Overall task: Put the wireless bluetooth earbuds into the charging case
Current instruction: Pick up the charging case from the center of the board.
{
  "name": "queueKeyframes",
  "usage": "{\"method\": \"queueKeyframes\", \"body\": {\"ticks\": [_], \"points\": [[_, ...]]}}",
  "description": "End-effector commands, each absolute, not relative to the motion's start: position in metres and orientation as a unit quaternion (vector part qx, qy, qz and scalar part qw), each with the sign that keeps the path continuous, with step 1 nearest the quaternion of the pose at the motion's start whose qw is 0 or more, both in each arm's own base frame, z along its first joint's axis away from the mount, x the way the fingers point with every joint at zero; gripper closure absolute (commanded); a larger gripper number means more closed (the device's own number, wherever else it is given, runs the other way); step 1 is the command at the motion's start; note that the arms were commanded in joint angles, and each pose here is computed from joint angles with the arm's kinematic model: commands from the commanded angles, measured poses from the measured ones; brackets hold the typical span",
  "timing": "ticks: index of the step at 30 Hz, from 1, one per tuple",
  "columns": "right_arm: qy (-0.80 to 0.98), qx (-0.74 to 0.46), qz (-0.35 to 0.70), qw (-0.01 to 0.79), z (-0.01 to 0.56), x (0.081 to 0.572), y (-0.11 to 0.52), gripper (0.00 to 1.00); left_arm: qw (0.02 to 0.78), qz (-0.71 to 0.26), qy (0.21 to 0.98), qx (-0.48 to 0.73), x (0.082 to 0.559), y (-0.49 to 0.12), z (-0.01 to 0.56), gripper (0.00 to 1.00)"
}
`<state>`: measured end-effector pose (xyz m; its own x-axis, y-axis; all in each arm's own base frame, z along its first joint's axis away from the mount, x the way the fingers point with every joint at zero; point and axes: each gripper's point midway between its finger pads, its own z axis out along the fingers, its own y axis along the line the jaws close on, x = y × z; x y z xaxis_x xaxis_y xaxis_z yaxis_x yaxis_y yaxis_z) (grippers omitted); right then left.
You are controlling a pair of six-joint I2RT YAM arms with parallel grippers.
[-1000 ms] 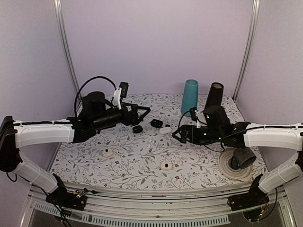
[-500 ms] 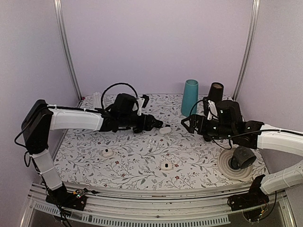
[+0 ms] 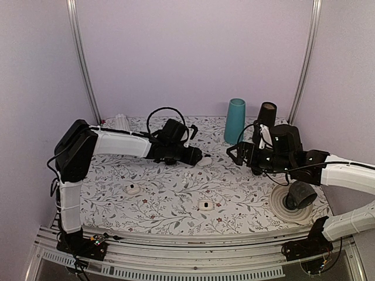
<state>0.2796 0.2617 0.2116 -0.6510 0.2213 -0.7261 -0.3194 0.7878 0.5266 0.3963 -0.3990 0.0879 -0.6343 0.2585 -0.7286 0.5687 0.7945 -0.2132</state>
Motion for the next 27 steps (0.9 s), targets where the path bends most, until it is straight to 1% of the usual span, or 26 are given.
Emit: {"method": "queueKeyframes", "body": {"ticks": [1,8,16,22,27], "points": [[0.848,-0.023,0.314,0.427,0.213,0.279,0.252,0.01,0.341,-0.207,0.88,0.259,0.4,-0.415,0.071,0.36],[0.847,-0.021,0.317,0.426,0.214,0.275,0.249,0.01,0.334,-0.195,0.881,0.273,0.418,-0.434,0.055,0.37],[0.85,-0.017,0.316,0.421,0.208,0.274,0.247,0.01,0.311,-0.197,0.884,0.289,0.415,-0.441,0.036,0.37],[0.851,-0.02,0.319,0.417,0.207,0.275,0.252,0.01,0.294,-0.195,0.886,0.3,0.407,-0.437,0.02,0.31],[0.853,-0.022,0.319,0.412,0.204,0.277,0.254,0.01,0.29,-0.184,0.885,0.315,0.402,-0.437,0.012,0.29]]}}
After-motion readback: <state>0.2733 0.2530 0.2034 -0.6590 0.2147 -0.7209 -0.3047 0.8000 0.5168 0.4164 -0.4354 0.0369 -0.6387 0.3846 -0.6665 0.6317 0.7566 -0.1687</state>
